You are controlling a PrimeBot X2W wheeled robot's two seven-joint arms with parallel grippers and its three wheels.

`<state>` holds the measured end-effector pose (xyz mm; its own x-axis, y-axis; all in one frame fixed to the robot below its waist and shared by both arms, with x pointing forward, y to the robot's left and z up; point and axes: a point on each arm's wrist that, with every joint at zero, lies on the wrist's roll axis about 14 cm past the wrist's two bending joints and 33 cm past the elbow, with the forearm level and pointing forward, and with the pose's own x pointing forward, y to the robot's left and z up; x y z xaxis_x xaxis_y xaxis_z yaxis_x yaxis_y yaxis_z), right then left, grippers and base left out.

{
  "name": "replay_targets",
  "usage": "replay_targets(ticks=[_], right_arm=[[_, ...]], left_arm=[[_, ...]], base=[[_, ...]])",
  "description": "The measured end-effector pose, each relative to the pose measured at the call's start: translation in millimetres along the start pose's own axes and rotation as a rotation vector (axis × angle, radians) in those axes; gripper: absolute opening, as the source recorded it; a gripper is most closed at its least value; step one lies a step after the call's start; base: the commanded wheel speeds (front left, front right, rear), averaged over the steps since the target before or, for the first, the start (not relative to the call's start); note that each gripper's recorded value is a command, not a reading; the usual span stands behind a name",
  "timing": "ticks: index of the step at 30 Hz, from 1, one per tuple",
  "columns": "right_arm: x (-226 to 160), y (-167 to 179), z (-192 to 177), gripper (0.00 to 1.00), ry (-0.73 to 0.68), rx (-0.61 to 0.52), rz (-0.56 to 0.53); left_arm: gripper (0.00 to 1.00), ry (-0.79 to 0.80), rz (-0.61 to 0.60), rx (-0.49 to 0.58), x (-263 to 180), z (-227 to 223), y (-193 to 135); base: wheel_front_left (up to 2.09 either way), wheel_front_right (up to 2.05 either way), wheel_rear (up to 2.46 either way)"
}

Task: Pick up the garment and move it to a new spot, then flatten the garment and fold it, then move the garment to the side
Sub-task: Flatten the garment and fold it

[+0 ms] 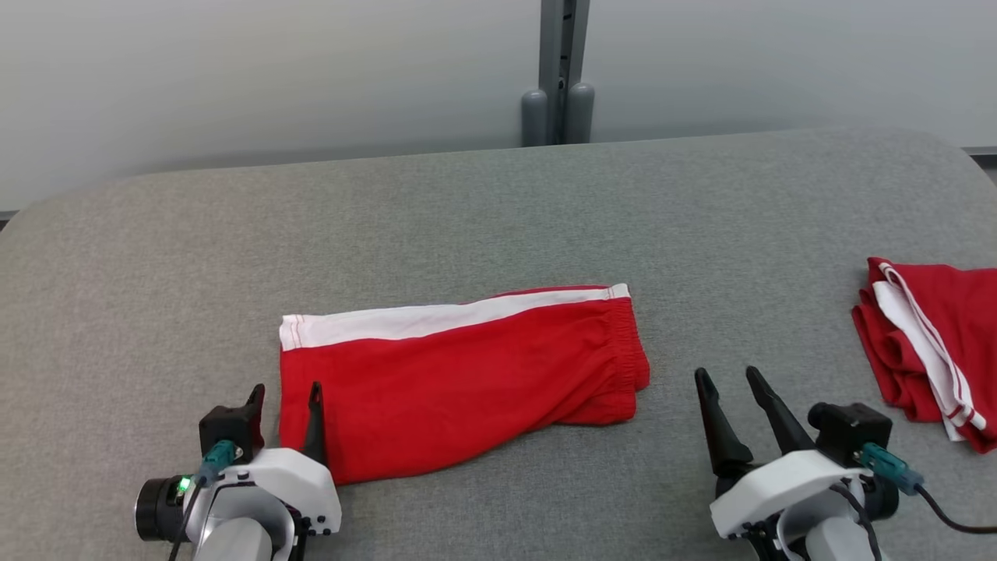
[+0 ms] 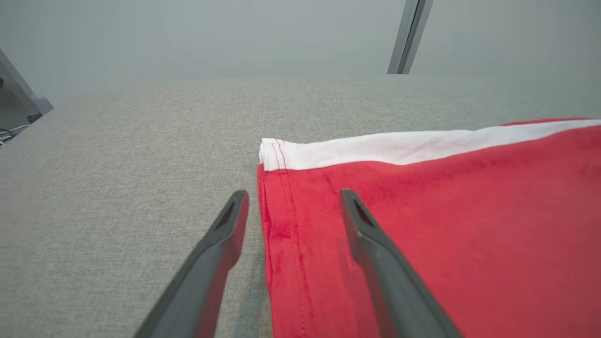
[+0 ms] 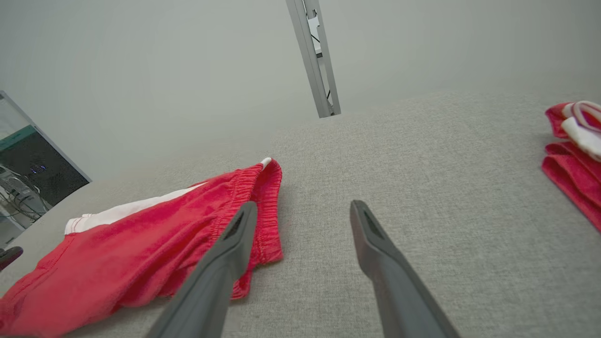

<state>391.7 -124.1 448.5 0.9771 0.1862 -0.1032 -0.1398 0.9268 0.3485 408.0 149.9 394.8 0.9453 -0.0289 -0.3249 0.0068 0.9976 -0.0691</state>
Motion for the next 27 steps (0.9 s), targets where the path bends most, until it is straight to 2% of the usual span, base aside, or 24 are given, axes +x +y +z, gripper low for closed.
replay_targets(ticks=[5, 9, 18, 23, 27], right_arm=[[15.9, 19.4, 0.0, 1.00, 0.011, -0.008, 0.063], [27.4, 31.6, -7.3, 1.00, 0.044, -0.016, 0.102], [41.9, 35.7, -58.5, 1.00, 0.223, -0.017, 0.116], [40.9, 39.2, -78.1, 1.00, 0.281, 0.013, 0.120], [41.4, 50.6, -85.8, 1.00, 0.306, 0.007, 0.164]], left_arm=[[1.00, -0.079, 0.030, 0.010, -13.4, 12.7, 9.4], [1.00, -0.074, 0.051, 0.000, -26.4, 3.9, 17.4], [1.00, -0.023, 0.080, -0.028, -38.2, -17.4, 28.6], [1.00, -0.012, 0.096, -0.042, -38.0, -21.2, 33.5], [1.00, -0.004, 0.088, -0.050, -36.1, -23.8, 31.6]], base=[[0.00, 0.00, 0.00], [0.00, 0.00, 0.00], [0.00, 0.00, 0.00], [0.00, 0.00, 0.00], [0.00, 0.00, 0.00]])
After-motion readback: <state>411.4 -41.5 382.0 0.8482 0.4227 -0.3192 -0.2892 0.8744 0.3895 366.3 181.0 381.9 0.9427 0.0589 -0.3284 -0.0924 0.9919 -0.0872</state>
